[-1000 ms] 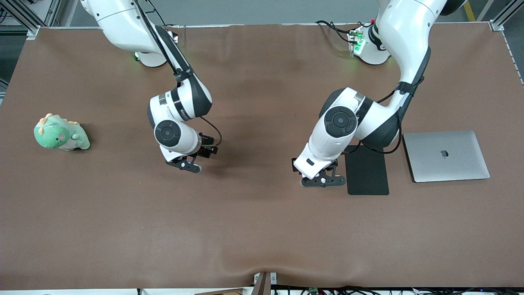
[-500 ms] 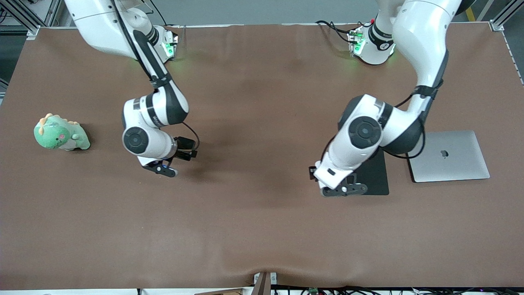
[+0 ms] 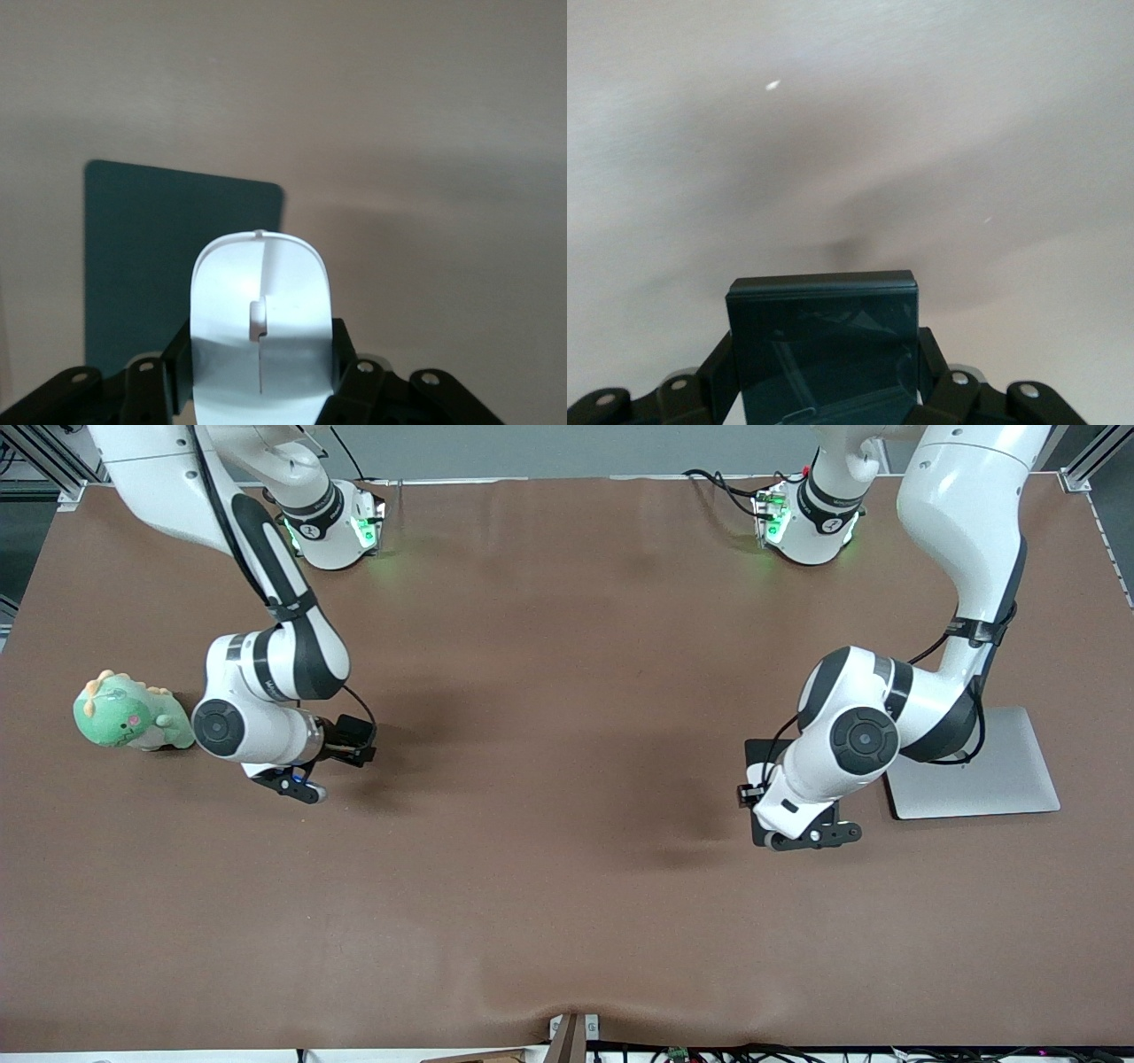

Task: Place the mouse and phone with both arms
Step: 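Swing the left gripper to the pad while the right gripper carries the phone, then open the left gripper on the pad while the right gripper lowers the phone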

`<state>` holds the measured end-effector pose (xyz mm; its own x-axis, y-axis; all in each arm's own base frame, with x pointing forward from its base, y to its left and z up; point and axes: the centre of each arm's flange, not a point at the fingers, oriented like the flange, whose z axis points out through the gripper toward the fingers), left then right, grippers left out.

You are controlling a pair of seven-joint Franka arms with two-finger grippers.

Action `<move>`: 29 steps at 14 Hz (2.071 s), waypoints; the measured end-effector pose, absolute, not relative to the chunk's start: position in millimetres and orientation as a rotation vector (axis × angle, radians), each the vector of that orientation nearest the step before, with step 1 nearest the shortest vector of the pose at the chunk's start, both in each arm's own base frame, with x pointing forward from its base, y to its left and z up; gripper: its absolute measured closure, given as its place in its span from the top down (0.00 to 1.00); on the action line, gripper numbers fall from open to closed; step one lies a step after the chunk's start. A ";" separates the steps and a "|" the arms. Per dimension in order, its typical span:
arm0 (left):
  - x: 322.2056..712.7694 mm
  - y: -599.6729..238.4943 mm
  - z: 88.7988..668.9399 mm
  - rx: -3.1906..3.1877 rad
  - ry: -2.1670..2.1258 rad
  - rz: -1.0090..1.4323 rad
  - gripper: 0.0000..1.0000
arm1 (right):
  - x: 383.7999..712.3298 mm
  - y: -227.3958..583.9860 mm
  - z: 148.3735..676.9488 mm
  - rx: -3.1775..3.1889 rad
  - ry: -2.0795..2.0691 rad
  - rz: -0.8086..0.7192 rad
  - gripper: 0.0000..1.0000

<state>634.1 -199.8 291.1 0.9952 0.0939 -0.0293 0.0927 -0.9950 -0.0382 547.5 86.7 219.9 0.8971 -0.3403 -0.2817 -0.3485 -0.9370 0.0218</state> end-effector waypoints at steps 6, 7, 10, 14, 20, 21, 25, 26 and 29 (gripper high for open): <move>611.8 -158.3 212.7 -3.050 -0.035 0.006 0.60 | 535.2 23.9 202.9 -3.025 0.366 0.399 0.81; 610.7 -156.6 203.5 -3.050 -0.033 0.019 0.60 | 534.9 12.7 202.3 -3.022 0.344 0.397 0.81; 608.2 -154.1 185.9 -3.045 -0.008 0.044 0.60 | 532.9 -20.3 200.6 -3.022 0.266 0.389 0.81; 607.3 -150.1 178.4 -3.031 0.133 0.061 0.61 | 514.8 -49.6 183.0 -3.079 0.218 0.346 0.81; 619.5 -150.4 211.7 -3.038 0.117 0.014 1.00 | 499.6 -65.4 171.8 -3.081 0.193 0.361 0.81; 623.1 -154.9 232.2 -3.043 0.108 -0.002 1.00 | 497.8 -69.3 170.6 -3.081 0.197 0.361 0.81; 636.4 -170.0 317.2 -3.063 0.053 -0.062 1.00 | 493.2 -74.1 165.2 -3.079 0.206 0.378 0.81; 638.4 -172.2 336.4 -3.063 0.040 -0.056 1.00 | 493.2 -74.0 165.0 -3.079 0.206 0.378 0.81; 642.4 -166.6 406.1 -3.064 -0.042 0.006 1.00 | 491.0 -78.5 162.9 -3.075 0.220 0.393 0.96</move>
